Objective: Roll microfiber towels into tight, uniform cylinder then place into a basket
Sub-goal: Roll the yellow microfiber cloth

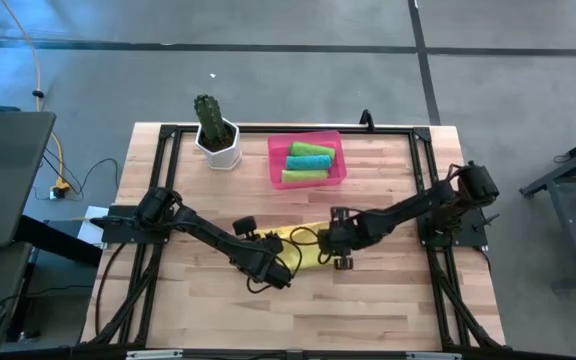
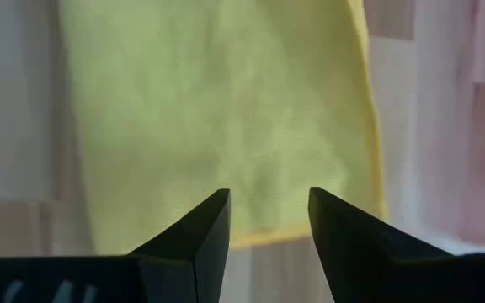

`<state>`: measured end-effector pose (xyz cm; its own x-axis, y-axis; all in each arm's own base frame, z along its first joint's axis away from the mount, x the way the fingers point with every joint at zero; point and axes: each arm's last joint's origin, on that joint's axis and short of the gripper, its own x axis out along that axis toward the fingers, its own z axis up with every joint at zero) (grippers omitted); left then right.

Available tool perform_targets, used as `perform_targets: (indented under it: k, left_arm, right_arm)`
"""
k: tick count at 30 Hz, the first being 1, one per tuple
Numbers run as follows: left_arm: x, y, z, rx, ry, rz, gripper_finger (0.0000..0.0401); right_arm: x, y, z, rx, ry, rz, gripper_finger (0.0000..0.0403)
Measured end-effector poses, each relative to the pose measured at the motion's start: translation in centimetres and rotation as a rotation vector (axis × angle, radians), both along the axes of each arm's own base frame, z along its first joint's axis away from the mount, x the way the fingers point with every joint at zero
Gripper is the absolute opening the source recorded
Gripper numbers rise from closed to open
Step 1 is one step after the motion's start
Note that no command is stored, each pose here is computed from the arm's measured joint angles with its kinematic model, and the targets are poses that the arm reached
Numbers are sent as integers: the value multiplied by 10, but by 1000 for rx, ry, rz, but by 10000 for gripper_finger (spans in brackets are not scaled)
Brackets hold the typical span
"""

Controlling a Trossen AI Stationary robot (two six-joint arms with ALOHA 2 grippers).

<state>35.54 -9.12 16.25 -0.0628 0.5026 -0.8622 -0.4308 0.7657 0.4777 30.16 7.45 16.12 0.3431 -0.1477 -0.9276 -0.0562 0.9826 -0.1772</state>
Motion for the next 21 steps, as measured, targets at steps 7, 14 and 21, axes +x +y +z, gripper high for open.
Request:
perform_targets:
  k: [7, 14, 21]
  left_arm:
    - [0, 1, 0, 15, 29, -56, 0]
    - [-4, 4, 2, 55, 69, -56, 0]
    - [-5, 16, 4, 96, 91, -16, 0]
  right_arm:
    - [-4, 12, -9, 29, -62, -1, 154]
    - [-2, 12, -10, 26, -89, -9, 154]
    - [-1, 11, -9, -9, -113, -27, 154]
